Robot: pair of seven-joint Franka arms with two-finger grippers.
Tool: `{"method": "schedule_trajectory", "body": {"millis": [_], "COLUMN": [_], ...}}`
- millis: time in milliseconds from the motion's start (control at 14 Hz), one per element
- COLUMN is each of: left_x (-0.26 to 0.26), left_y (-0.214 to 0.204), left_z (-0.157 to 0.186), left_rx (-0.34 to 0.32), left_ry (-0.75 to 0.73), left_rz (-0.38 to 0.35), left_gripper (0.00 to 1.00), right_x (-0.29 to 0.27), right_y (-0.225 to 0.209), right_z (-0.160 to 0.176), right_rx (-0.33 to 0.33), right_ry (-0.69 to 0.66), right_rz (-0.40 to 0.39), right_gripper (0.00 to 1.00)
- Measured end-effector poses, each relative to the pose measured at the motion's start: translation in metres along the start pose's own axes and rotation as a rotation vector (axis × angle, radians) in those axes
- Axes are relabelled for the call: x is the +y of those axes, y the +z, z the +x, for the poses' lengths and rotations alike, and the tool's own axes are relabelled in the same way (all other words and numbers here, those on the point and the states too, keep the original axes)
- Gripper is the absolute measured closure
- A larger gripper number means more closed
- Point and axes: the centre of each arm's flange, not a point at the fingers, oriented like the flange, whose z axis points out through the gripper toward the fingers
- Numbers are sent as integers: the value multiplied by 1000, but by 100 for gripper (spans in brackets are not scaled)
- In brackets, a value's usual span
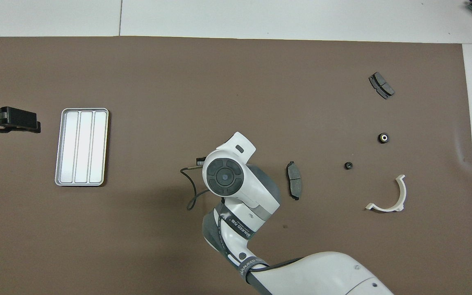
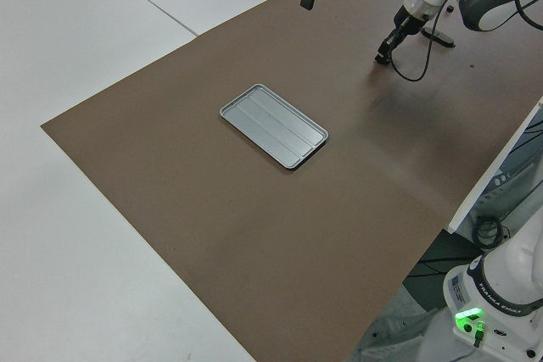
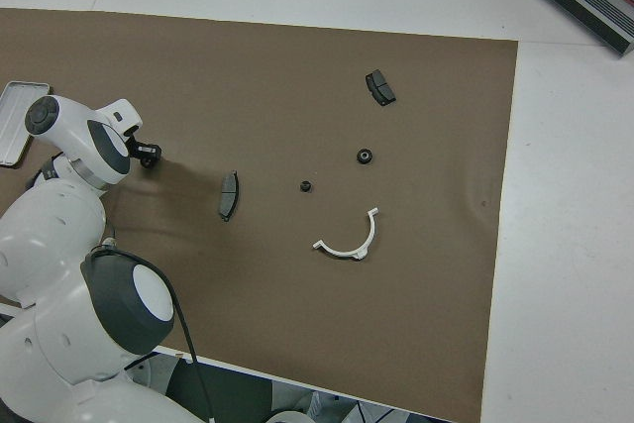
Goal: Place bearing gear from tray to pile
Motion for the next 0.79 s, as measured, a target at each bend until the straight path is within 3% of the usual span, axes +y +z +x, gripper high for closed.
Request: {"method": "schedule_trajectory", "body": {"millis": [358, 788], "left_x": [2, -2], "left_y": [1, 5], "left_z": [-1, -2], "left_rx": [-3, -11], "left_ry": [7, -1], "left_rz": [1, 2], "left_gripper": [0, 0], "right_x": [53, 196], "right_y": [-38, -80], "right_z": [49, 90], "right_rx": [59, 73], "right_ry": [86, 73], "right_rz": [-2, -62], "right_gripper": [65, 66]}}
